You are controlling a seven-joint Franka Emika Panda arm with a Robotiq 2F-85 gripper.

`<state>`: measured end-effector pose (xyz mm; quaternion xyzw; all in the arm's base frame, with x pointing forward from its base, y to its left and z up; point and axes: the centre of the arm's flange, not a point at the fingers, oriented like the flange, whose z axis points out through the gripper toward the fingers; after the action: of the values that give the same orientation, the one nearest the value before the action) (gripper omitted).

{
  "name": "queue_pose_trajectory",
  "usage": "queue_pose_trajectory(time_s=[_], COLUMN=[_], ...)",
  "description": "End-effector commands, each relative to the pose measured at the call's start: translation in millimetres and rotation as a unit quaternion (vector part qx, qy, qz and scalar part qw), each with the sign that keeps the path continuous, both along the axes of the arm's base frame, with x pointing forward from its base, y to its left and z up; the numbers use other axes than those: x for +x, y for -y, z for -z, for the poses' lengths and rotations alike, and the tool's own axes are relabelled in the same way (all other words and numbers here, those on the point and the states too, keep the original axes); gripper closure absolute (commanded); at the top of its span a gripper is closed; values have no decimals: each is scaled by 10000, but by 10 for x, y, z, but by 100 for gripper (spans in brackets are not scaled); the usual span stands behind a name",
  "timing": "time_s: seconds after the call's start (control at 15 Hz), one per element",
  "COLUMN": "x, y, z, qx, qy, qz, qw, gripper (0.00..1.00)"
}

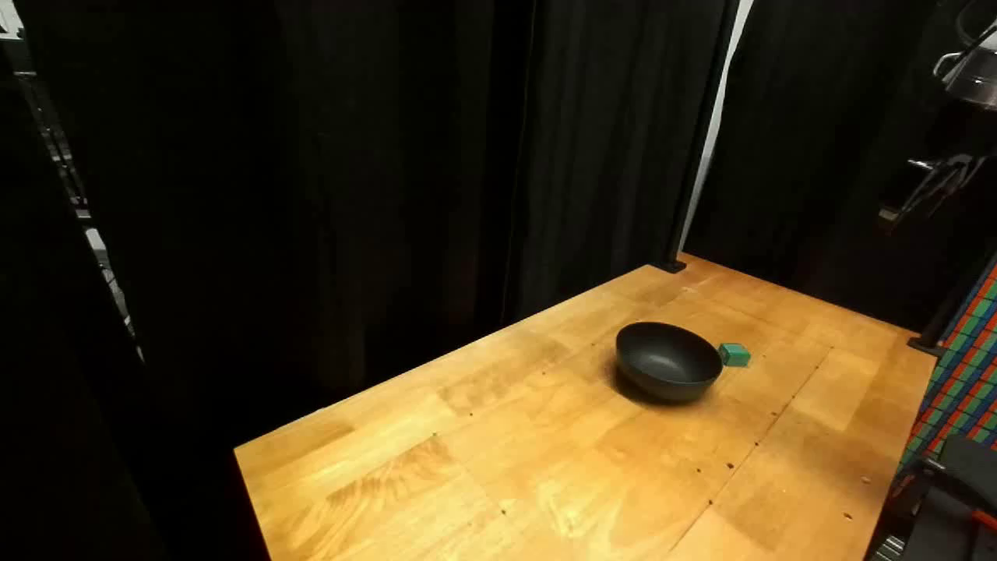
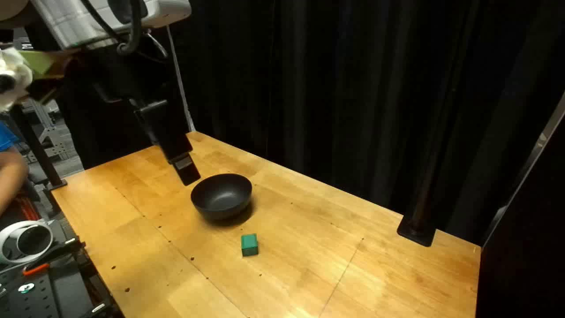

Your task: Put the green block in the black bowl

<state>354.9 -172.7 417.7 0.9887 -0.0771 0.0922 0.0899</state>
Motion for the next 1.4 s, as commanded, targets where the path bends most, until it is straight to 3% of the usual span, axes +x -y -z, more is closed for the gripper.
queue_pose_trajectory(time_s=[0.0,0.67,1.07,1.33], x=[5,83,594,915], y=[4,-53,-499,-676], z=[-18,14,690,1267], qx=[-7,-82,37,76], qy=[18,-22,-357,-110], qz=[1,58,97,168], qw=[10000,9999,9993,9998], gripper=[0,0,0,0])
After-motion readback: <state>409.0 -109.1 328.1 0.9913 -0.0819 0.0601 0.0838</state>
